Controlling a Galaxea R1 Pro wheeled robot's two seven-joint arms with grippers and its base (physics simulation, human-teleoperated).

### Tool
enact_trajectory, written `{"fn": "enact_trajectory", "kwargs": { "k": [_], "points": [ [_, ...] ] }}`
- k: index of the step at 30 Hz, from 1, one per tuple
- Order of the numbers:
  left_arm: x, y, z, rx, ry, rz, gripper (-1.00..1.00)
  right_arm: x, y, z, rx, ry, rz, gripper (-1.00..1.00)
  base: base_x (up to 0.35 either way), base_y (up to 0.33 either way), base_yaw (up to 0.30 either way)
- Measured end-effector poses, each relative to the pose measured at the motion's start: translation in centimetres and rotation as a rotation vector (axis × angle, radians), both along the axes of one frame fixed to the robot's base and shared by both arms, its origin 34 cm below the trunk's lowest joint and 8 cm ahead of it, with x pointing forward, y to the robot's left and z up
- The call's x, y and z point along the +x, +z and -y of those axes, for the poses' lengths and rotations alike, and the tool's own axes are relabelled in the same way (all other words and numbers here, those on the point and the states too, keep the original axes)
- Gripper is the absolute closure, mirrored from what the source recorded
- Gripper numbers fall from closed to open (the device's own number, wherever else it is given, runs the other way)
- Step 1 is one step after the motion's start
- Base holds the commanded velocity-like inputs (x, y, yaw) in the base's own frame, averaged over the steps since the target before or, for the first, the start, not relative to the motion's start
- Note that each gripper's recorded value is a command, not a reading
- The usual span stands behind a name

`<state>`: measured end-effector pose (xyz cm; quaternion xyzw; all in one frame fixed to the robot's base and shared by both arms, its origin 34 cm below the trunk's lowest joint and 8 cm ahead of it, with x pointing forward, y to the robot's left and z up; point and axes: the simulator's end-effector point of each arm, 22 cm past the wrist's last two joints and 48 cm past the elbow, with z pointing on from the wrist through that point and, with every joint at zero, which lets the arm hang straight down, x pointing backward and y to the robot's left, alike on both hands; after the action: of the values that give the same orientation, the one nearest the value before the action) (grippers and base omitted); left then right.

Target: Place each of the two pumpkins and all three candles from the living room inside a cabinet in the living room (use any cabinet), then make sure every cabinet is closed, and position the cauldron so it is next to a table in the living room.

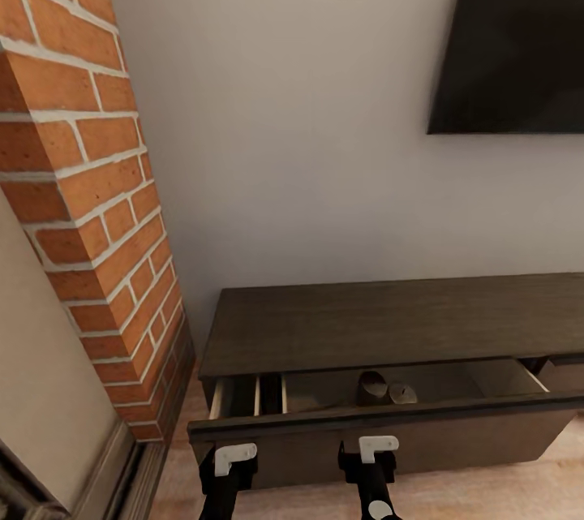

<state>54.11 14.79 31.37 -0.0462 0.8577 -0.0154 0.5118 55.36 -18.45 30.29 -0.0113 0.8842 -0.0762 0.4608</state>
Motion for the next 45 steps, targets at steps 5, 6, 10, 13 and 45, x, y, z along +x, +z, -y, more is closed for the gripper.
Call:
{"fn": "enact_trajectory", "kwargs": {
  "k": [5,6,10,13,45],
  "points": [
    [0.01,0.01,0.03,0.0,-0.001,0.0,-1.0,-0.01,-0.01,0.0,0.0,0.0,0.0,-1.0,0.094,0.0,0.0],
    [0.01,0.01,0.03,0.0,-0.001,0.0,-1.0,0.0,-0.01,0.0,0.0,0.0,0.0,-1.0,0.068,0.0,0.0],
    [0.01,0.02,0.21,0.004,-0.012,0.001,-1.0,0.0,-0.01,0.0,0.0,0.0,0.0,-1.0,0.004,0.0,0.0],
    [0.01,0.02,0.22,0.004,-0.012,0.001,-1.0,0.0,-0.01,0.0,0.0,0.0,0.0,-1.0,0.0,0.0,0.0],
    [-0.27,-0.16,-0.03,-0.003,0.004,-0.004,-1.0,0.0,0.02,-0.01,0.0,0.001,0.0,-1.0,0.147,0.0,0.0]
  ]
}}
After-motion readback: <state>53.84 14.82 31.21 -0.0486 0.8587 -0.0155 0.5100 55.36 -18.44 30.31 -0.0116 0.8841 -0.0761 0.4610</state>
